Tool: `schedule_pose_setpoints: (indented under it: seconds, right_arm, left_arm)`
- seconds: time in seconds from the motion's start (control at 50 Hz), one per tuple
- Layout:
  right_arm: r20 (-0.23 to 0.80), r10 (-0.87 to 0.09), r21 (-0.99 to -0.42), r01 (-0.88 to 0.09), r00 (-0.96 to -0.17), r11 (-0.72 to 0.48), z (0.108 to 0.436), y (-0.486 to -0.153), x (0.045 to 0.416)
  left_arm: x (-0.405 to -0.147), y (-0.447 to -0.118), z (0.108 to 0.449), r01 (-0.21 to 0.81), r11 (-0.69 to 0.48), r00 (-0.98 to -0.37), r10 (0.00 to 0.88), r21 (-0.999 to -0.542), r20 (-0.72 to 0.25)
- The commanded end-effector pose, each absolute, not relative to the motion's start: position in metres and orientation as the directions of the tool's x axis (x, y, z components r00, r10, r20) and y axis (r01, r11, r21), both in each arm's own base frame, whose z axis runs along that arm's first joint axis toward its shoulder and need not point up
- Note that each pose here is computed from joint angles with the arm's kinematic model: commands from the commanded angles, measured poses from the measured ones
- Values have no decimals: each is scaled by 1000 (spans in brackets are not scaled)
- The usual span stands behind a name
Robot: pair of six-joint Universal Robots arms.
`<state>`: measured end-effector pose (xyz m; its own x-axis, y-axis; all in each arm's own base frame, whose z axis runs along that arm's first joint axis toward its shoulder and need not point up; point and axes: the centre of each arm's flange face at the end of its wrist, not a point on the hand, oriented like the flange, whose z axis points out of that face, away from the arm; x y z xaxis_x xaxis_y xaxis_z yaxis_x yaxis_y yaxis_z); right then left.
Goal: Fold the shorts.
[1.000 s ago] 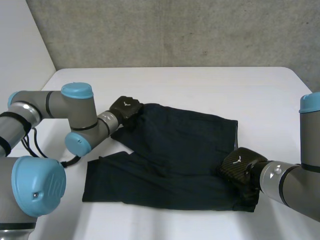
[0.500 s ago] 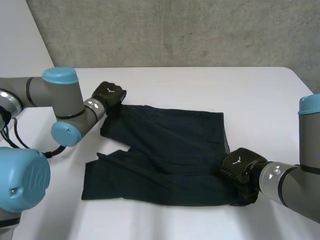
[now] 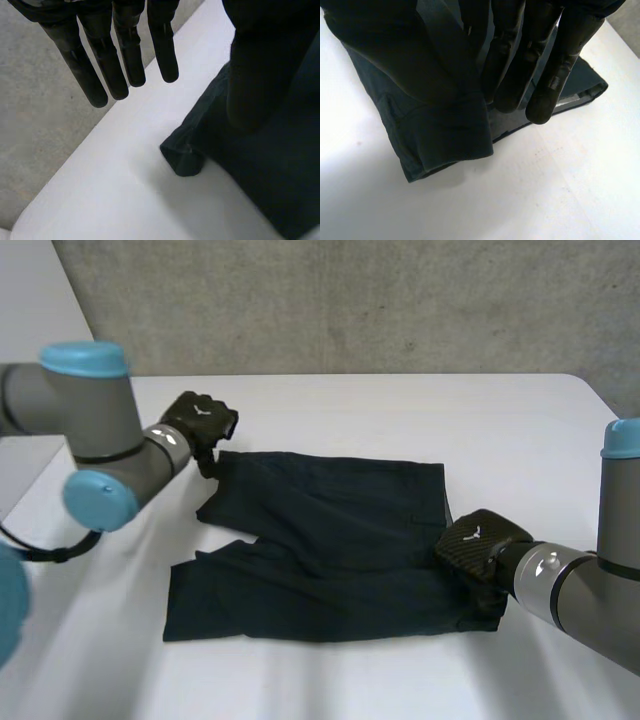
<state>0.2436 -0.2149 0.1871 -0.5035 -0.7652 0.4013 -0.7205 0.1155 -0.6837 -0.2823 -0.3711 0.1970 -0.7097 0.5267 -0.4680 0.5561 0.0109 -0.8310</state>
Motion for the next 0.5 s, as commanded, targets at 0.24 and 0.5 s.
schedule_pose_setpoints:
  seconds: [0.24,0.5]
  right_arm:
    - [408,-753,-696,-710,-516,110,194,-216,241]
    - [431,-737,-706,-703,-520,83,204,-213,240]
  left_arm:
    - [-260,-250,164,513,311,-657,742,-800,-133]
    - [-253,-262,149,533,340,-694,700,-775,-170]
